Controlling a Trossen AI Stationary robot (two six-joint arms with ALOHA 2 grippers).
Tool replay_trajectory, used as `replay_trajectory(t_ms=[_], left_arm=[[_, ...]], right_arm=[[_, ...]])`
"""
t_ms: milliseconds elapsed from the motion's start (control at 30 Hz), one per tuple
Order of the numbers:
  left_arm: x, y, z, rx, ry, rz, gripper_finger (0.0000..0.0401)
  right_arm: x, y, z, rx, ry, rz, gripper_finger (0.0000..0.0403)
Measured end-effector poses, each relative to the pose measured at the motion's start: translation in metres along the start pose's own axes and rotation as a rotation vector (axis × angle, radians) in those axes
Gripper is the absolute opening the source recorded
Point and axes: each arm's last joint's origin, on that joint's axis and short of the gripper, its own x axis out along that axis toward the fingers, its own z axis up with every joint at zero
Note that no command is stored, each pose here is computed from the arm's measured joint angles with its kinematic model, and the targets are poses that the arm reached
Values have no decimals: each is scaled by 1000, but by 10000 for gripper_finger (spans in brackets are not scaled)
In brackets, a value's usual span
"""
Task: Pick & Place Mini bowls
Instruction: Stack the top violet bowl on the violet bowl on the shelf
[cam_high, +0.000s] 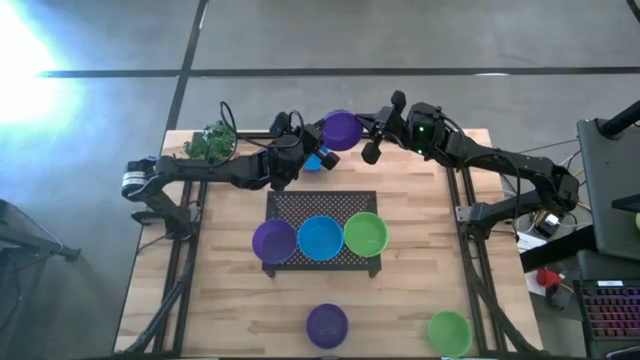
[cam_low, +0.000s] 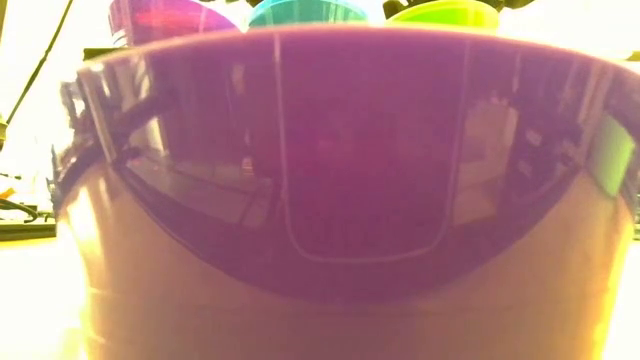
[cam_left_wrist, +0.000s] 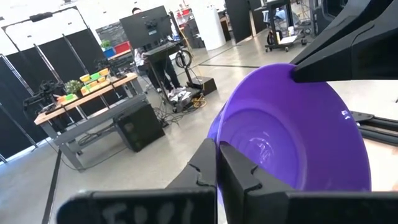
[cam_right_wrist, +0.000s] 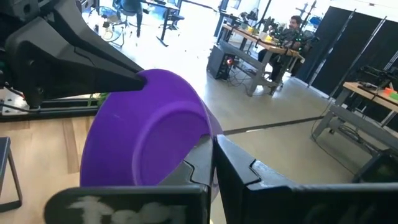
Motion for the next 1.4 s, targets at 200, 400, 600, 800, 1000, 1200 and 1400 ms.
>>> replay_trajectory(t_ms=[200,400,600,800,1000,1200,1400], left_arm=[[0,0,0,-1,0,-1,0],[0,1,0,-2,4,19,0],[0,1,-1,-4,11,36,0],[0,2,0,-7,14,60,0],[-1,5,1,-6,24,120,0],[-7,14,7,5,39,136,0],[-27,40,18,-5,77,128,0]], right_arm=[[0,0,0,-4,0,0,9],[0,0,0,-12,1,7,18],[-1,0,0,-10,-4,13,66],[-1,0,1,-16,-8,12,112],[-5,4,5,-23,-23,26,145],[-15,13,13,-48,-58,60,165],[-31,17,20,-81,-72,88,173]])
